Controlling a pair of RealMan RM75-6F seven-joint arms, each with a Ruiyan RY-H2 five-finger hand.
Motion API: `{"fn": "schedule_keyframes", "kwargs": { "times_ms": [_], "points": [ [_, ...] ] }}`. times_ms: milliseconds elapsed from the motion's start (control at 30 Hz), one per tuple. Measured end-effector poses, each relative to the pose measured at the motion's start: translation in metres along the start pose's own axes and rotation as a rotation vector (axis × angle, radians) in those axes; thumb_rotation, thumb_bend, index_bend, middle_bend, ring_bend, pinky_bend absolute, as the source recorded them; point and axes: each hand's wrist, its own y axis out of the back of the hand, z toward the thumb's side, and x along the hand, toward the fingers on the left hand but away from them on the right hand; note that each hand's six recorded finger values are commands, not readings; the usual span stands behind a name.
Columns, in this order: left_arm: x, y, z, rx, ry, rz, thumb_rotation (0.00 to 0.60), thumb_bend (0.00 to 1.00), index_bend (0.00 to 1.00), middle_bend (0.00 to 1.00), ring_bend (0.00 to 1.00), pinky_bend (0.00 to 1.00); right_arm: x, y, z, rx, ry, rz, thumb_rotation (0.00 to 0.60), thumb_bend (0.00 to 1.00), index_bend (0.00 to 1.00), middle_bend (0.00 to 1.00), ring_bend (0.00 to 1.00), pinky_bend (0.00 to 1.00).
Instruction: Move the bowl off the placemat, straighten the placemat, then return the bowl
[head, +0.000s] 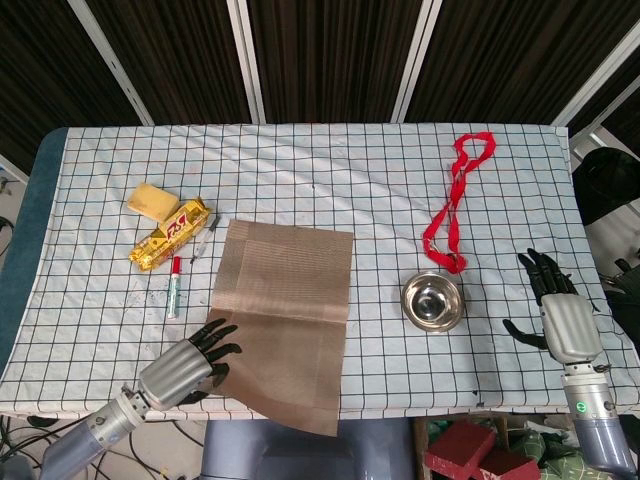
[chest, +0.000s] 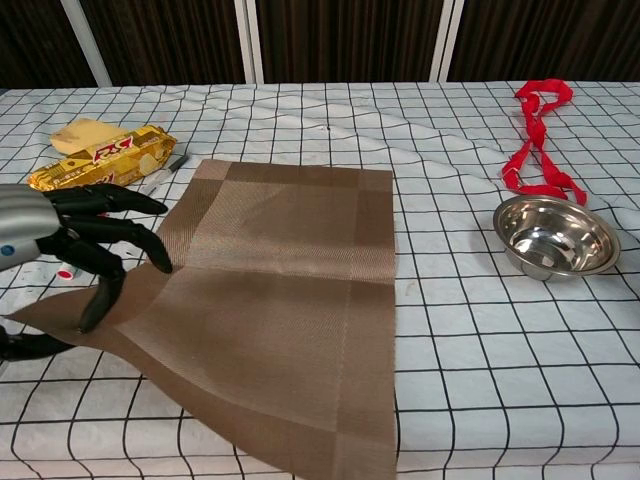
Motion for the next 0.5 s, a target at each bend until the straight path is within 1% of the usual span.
{"fn": "schedule_keyframes", "kwargs": {
  "times_ms": [100, 200, 333, 500],
  "points": [
    [-0.007, 0.003, -0.023, 0.066, 0.055, -0.008, 0.600, 0.48, 0.66, 0.25, 0.03, 0.04, 0.000, -0.001, 0.000, 0.001, 0.000, 0.002, 0.600, 0.16, 0.00, 0.00, 0.00, 0.18],
    [-0.007, 0.008, -0.042, 0.127, 0.108, 0.004, 0.600, 0.48, 0.66, 0.25, 0.03, 0.04, 0.001, -0.002, 0.001, 0.003, 0.003, 0.007, 0.600, 0.16, 0.00, 0.00, 0.00, 0.18],
    [0.002, 0.016, -0.065, 0.195, 0.179, 0.045, 0.600, 0.48, 0.66, 0.25, 0.03, 0.04, 0.001, -0.002, 0.002, 0.003, 0.006, 0.009, 0.600, 0.16, 0.00, 0.00, 0.00, 0.18],
    [0.017, 0.027, -0.084, 0.254, 0.246, 0.094, 0.600, 0.48, 0.66, 0.25, 0.03, 0.04, 0.001, -0.002, 0.002, 0.000, 0.004, 0.009, 0.600, 0.16, 0.00, 0.00, 0.00, 0.18]
  ]
}}
